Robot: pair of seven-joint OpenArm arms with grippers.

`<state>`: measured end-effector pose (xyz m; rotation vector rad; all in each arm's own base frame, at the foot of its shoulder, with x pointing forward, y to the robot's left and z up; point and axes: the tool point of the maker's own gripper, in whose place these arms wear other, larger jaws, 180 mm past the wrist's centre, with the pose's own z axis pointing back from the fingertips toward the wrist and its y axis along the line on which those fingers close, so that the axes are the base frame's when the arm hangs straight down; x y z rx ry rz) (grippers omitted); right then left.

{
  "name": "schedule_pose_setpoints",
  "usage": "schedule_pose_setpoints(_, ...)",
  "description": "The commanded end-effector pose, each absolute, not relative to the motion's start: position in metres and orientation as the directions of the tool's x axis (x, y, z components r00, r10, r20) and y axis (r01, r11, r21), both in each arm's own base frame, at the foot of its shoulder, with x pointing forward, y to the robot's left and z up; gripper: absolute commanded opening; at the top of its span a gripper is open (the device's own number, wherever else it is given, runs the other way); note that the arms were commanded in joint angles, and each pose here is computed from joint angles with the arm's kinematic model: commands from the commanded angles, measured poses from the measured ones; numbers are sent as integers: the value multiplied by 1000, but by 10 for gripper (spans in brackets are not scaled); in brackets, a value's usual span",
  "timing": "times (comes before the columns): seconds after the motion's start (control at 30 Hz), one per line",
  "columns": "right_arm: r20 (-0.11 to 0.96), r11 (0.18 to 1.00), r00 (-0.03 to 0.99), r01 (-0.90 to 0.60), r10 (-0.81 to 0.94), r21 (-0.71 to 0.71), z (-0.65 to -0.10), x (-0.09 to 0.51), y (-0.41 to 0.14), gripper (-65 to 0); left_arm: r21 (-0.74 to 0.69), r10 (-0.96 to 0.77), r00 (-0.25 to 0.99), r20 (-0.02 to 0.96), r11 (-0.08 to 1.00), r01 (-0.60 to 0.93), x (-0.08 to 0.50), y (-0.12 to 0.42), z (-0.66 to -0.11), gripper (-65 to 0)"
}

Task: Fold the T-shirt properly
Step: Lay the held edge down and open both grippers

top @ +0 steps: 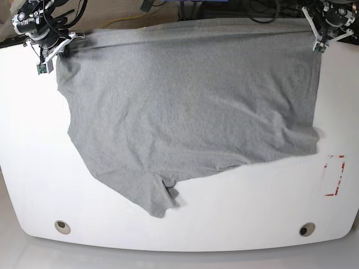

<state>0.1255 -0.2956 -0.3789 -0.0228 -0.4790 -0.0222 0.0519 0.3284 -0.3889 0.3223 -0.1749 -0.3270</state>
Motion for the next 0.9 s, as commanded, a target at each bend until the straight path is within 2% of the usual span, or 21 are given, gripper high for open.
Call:
schedule_pose_setpoints(0.0,468,997,884,40,-2,-72,-370,123,-310,-650,393,-315,944,99,884,254,46,346,-380,-649)
schedule_pose_setpoints(0.33,470,997,883,48,-11,-67,-370,123,-309,-650,432,-309,941,137,874,224,54,353,-366,-650)
schedule_pose_setpoints(0.5,500,997,866,51,-12,-64,-366,136,-310,-650,407,-195,923,331,912,46,81,360,-350,-650)
schedule_pose_setpoints(0.77,571,997,821,54,-11,-58,-354,168,-309,-650,409,-192,864,465,912,-17,134,361,-335,-650)
schedule_pose_setpoints(0.87,580,998,814,66,-41,-22,-360,179,-308,-650,407,-215,848,484,913,-1,155,356,-335,-649)
